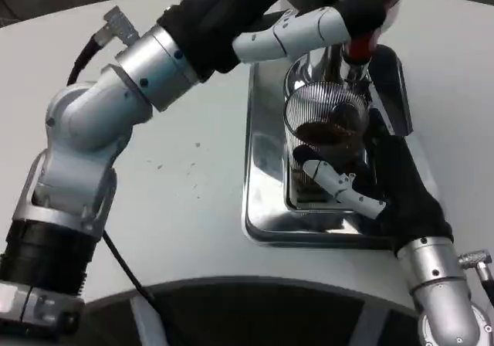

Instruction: Grasp the cup under the faucet to collect the drink, then remove the cup.

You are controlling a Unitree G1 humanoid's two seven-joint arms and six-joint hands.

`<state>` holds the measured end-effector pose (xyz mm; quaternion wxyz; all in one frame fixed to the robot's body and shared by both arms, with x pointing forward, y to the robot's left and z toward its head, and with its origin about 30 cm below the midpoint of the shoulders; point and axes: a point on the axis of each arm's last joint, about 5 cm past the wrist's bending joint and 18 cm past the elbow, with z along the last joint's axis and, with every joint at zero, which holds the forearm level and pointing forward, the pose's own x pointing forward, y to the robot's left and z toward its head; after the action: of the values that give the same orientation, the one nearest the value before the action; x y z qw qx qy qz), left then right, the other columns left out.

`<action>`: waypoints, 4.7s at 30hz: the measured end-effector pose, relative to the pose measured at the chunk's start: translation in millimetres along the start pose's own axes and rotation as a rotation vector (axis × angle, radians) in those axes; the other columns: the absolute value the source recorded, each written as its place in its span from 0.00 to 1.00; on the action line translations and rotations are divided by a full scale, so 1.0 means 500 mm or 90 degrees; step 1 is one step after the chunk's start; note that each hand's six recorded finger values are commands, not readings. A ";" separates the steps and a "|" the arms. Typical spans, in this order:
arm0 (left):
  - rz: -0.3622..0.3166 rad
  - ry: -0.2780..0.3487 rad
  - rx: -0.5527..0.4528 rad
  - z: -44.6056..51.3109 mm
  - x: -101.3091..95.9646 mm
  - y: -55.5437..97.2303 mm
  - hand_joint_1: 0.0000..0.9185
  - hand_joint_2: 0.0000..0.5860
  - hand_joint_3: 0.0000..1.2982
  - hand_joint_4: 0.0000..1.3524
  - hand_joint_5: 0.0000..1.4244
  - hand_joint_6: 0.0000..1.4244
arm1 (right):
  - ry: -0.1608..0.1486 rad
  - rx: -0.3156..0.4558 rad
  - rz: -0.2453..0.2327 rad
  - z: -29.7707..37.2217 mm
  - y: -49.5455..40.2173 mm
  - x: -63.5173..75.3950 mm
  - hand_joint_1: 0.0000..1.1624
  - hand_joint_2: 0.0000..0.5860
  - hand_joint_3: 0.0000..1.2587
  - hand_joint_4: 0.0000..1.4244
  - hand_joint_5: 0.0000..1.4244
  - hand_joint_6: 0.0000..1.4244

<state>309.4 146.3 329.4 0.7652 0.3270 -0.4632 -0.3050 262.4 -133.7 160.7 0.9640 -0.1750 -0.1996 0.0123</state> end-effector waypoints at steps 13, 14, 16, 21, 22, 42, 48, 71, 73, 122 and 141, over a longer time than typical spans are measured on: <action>0.049 -0.022 -0.021 0.026 -0.020 0.010 0.00 0.22 0.24 0.26 0.26 0.24 | -0.002 -0.013 -0.016 0.000 0.007 -0.005 0.58 0.39 0.05 0.14 0.18 0.05; 0.049 -0.022 -0.021 0.027 -0.020 0.011 0.00 0.22 0.25 0.26 0.26 0.24 | -0.002 -0.016 -0.018 0.000 0.008 -0.005 0.59 0.39 0.05 0.15 0.18 0.06; 0.049 -0.023 -0.020 0.030 -0.020 0.012 0.00 0.23 0.25 0.26 0.26 0.24 | -0.002 -0.019 -0.021 0.000 0.011 -0.006 0.59 0.39 0.05 0.15 0.19 0.06; 0.049 -0.021 -0.015 0.034 -0.026 0.013 0.00 0.23 0.26 0.27 0.27 0.25 | -0.005 -0.024 -0.029 0.002 0.020 -0.008 0.60 0.39 0.07 0.17 0.22 0.08; 0.049 -0.018 -0.015 0.034 -0.029 0.012 0.00 0.23 0.26 0.27 0.27 0.25 | -0.005 -0.024 -0.030 0.002 0.022 -0.009 0.60 0.39 0.07 0.17 0.22 0.08; 0.052 0.005 0.001 0.039 -0.057 0.022 0.00 0.23 0.27 0.28 0.27 0.26 | -0.011 -0.028 -0.077 0.007 0.076 -0.017 0.61 0.40 0.23 0.29 0.34 0.17; 0.056 0.010 -0.001 0.038 -0.062 0.023 0.00 0.23 0.27 0.28 0.27 0.25 | -0.016 -0.033 -0.100 0.004 0.085 -0.023 0.62 0.42 0.30 0.35 0.40 0.23; 0.055 0.011 -0.001 0.038 -0.062 0.022 0.00 0.24 0.27 0.29 0.27 0.26 | -0.023 -0.032 -0.159 -0.005 0.079 -0.036 0.63 0.44 0.44 0.46 0.52 0.35; 0.055 0.011 -0.001 0.038 -0.062 0.022 0.00 0.24 0.27 0.29 0.27 0.26 | -0.024 -0.034 -0.163 -0.006 0.077 -0.038 0.64 0.42 0.46 0.49 0.56 0.40; 0.126 0.130 0.004 0.069 -0.211 -0.014 0.00 0.22 0.25 0.25 0.24 0.25 | -0.038 -0.087 -0.152 0.003 -0.044 -0.165 0.79 0.24 0.63 0.63 0.79 0.77; 0.036 0.378 0.065 0.065 -0.299 -0.082 0.00 0.21 0.12 0.06 0.08 0.12 | -0.069 -0.064 -0.149 0.029 -0.033 -0.168 0.79 0.23 0.65 0.66 0.82 0.80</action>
<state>215.6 229.7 232.8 0.8581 0.4267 -0.2427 -0.1508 178.5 -152.2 146.9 0.9367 -0.1977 -0.2708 -0.1011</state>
